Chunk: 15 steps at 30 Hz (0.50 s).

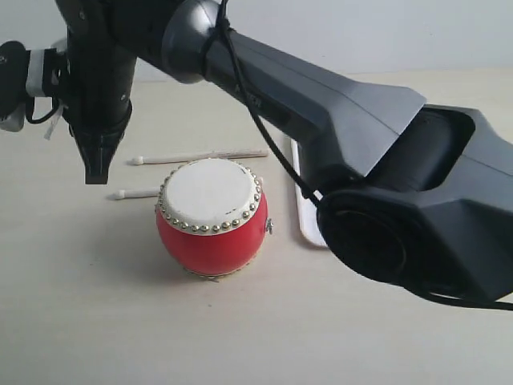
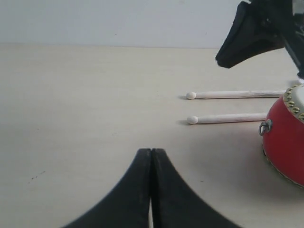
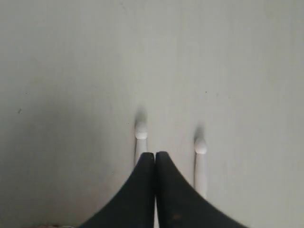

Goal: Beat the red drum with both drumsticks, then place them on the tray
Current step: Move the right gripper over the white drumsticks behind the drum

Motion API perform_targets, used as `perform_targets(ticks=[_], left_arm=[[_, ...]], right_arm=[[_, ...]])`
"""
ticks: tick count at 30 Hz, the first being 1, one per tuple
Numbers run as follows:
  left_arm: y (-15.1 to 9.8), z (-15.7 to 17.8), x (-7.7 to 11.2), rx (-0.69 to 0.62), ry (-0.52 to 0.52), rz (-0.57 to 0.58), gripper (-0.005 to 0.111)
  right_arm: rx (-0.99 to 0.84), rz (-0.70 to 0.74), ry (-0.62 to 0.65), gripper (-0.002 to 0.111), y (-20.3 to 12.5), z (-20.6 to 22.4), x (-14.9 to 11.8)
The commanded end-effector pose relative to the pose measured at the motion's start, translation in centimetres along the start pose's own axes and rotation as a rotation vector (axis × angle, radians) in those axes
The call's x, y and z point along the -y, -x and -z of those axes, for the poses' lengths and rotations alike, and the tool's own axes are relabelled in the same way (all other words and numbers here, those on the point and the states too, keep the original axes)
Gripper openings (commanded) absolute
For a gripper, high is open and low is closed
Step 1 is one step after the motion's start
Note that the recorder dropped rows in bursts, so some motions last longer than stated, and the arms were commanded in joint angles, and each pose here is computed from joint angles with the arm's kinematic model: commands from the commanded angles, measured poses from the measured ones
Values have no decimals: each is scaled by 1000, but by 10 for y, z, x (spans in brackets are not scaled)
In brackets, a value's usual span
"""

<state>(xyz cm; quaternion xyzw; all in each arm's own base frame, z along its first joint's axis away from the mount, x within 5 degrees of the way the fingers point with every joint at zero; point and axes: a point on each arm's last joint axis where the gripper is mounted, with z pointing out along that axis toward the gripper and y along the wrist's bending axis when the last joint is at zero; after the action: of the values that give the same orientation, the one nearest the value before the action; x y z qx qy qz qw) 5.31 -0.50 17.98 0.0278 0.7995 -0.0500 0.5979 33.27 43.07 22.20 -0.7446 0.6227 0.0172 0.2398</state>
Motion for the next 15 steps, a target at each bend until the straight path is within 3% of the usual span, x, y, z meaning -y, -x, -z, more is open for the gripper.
perform_targets(ticks=[1, 8, 15], left_arm=[[1, 1, 1, 17, -8, 3, 0], [1, 1, 1, 17, -8, 3, 0], [1, 1, 1, 17, -8, 3, 0]], right_arm=[[-25, 29, 0, 11, -4, -10, 0], [-52, 23, 30, 37, -10, -31, -4], [-72, -24, 43, 39, -14, -45, -8]])
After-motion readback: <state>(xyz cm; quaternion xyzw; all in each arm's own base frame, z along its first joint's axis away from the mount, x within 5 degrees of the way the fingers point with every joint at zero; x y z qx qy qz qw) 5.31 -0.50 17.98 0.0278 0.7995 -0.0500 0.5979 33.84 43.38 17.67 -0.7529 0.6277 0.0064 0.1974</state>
